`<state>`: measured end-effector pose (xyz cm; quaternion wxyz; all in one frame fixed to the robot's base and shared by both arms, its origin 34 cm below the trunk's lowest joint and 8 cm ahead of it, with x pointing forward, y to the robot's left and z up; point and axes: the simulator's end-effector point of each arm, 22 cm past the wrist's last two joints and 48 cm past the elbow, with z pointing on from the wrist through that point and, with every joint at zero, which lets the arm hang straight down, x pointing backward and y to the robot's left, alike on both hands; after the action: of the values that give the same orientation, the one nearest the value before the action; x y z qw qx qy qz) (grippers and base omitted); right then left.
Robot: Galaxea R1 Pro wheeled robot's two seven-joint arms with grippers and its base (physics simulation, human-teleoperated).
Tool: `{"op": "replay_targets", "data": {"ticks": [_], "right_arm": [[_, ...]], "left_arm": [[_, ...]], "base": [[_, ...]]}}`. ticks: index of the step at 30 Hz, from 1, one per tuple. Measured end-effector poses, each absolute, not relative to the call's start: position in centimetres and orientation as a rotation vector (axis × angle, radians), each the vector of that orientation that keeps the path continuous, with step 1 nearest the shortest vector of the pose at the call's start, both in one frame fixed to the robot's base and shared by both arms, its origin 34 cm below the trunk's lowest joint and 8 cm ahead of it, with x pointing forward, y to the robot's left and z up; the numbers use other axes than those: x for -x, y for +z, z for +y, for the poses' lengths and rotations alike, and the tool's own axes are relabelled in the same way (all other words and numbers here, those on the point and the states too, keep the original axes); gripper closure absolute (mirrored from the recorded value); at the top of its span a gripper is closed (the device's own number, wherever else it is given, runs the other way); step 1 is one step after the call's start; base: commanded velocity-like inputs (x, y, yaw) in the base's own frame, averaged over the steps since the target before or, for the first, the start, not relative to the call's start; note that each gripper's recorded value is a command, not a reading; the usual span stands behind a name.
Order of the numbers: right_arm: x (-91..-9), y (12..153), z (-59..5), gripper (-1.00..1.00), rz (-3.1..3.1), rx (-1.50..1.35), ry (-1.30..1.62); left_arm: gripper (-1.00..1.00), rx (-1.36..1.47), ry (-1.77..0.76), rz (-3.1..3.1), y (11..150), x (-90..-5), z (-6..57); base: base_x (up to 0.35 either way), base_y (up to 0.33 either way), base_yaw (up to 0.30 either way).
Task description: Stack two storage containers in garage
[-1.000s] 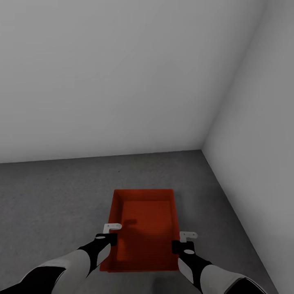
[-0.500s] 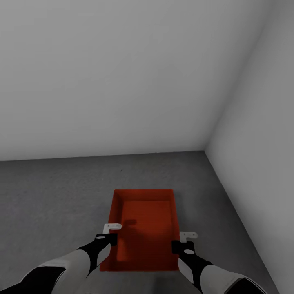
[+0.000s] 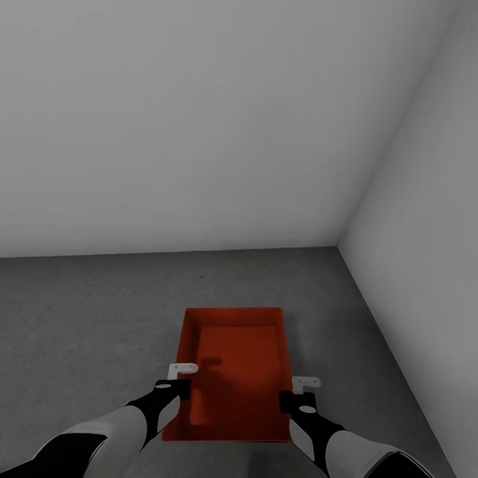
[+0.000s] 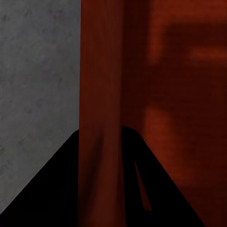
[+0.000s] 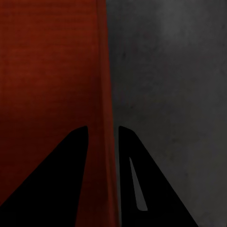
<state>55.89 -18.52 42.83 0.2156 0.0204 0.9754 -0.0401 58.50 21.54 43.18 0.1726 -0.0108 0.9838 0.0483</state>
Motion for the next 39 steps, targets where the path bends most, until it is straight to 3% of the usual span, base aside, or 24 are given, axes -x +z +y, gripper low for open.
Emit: {"op": "replay_targets", "data": {"ticks": [39], "right_arm": [[-55.6, 39.4, -18.5, 1.0, 2.704, -0.056, -0.111]], "left_arm": [[1.0, 0.031, 0.137, 2.791, 39.8, -58.2, 21.5]], "base": [[0.0, 0.0, 0.0]]}}
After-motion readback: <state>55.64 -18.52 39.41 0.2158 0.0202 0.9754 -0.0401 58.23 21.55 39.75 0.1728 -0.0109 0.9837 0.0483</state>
